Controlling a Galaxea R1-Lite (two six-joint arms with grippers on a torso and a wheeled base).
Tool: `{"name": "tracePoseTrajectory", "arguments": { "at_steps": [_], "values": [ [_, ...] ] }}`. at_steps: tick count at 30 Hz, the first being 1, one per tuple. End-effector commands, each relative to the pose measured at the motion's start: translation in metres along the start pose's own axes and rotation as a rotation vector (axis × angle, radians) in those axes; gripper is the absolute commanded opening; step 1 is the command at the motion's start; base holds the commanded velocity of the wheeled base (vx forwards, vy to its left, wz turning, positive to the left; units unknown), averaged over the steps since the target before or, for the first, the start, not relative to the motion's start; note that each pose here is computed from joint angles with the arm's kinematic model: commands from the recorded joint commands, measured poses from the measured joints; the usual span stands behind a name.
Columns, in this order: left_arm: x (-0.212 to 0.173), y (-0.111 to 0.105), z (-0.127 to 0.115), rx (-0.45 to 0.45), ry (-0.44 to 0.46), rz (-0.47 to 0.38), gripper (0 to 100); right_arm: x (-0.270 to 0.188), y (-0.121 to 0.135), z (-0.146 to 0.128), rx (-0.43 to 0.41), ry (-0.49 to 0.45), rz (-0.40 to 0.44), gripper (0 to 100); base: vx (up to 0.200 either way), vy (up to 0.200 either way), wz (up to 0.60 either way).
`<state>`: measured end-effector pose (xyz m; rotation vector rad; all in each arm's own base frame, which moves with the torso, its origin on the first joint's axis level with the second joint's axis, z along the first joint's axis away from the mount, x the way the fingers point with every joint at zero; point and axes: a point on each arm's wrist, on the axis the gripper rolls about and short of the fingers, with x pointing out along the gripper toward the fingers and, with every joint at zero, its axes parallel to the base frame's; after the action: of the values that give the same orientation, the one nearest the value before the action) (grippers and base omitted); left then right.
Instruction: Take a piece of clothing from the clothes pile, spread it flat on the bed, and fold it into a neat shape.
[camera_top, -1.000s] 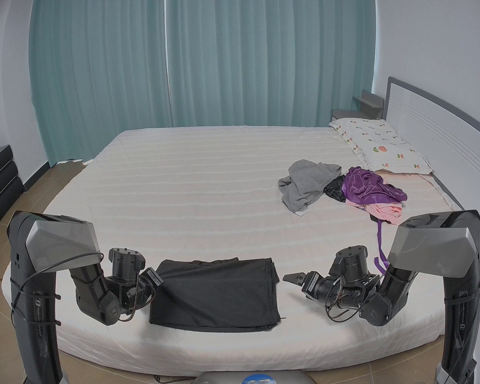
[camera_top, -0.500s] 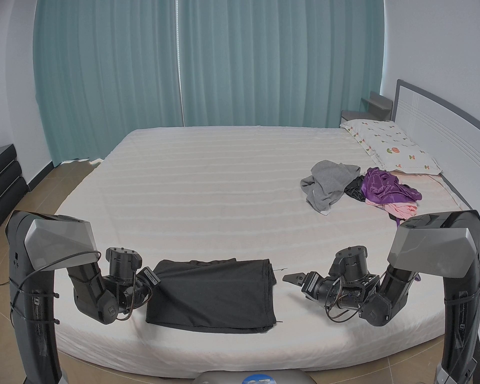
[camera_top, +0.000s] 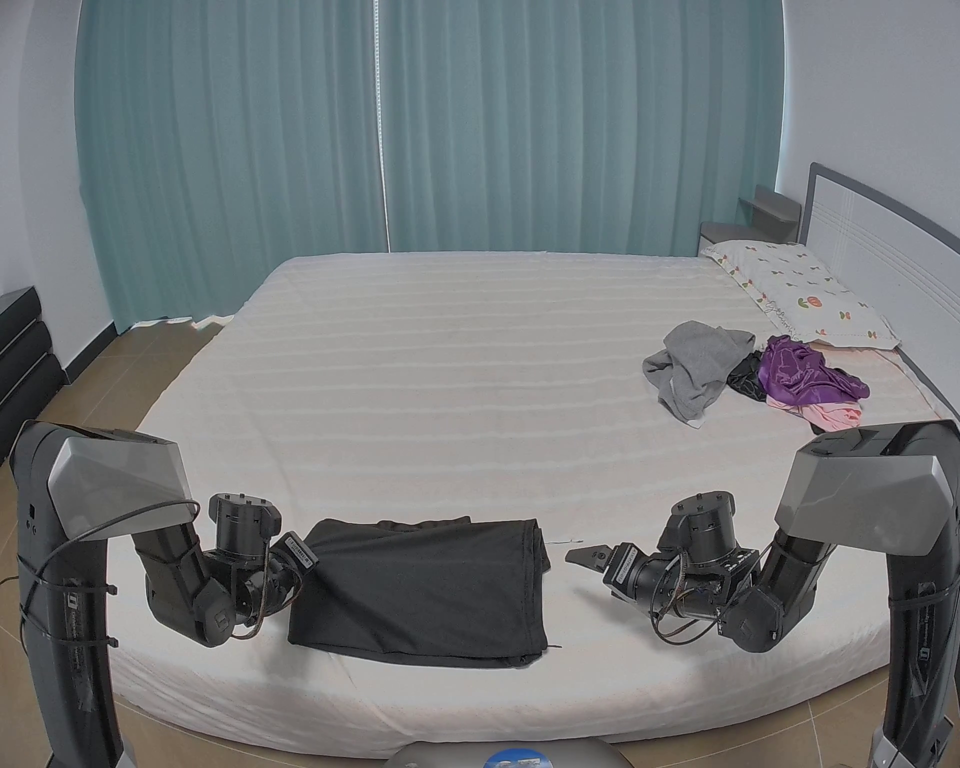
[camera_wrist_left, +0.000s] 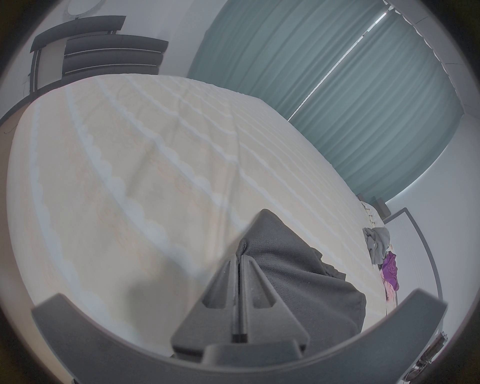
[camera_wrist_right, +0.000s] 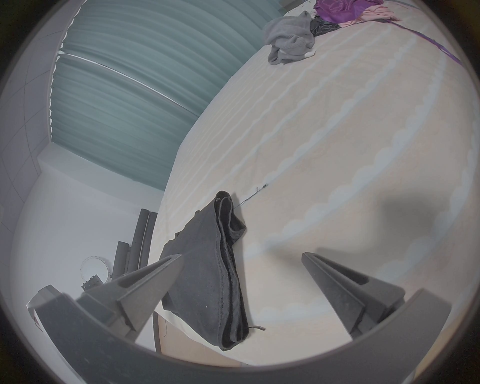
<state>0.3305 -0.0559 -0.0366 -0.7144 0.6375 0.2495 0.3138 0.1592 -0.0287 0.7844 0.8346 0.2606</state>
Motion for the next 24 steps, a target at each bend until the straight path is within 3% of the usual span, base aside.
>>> {"name": "tracePoseTrajectory", "arguments": {
  "at_steps": [1, 12, 24],
  "values": [
    [0.0004, 0.0006, -0.0004, -0.001, 0.001, 0.002, 0, 0.0, 0.0002, 0.0, 0.0, 0.0, 0.0, 100, 0.0, 0.2, 0.0],
    [0.0, 0.0012, -0.0009, -0.008, 0.003, 0.004, 0, 0.0001, 0.0002, 0.0006, 0.0, -0.002, 0.001, 100, 0.0, 0.2, 0.0],
    [-0.0018, 0.002, -0.0052, -0.022, 0.015, 0.013, 0, 0.0007, 0.0012, 0.0009, -0.001, -0.003, 0.004, 100, 0.0, 0.0, 0.0]
  ]
}}
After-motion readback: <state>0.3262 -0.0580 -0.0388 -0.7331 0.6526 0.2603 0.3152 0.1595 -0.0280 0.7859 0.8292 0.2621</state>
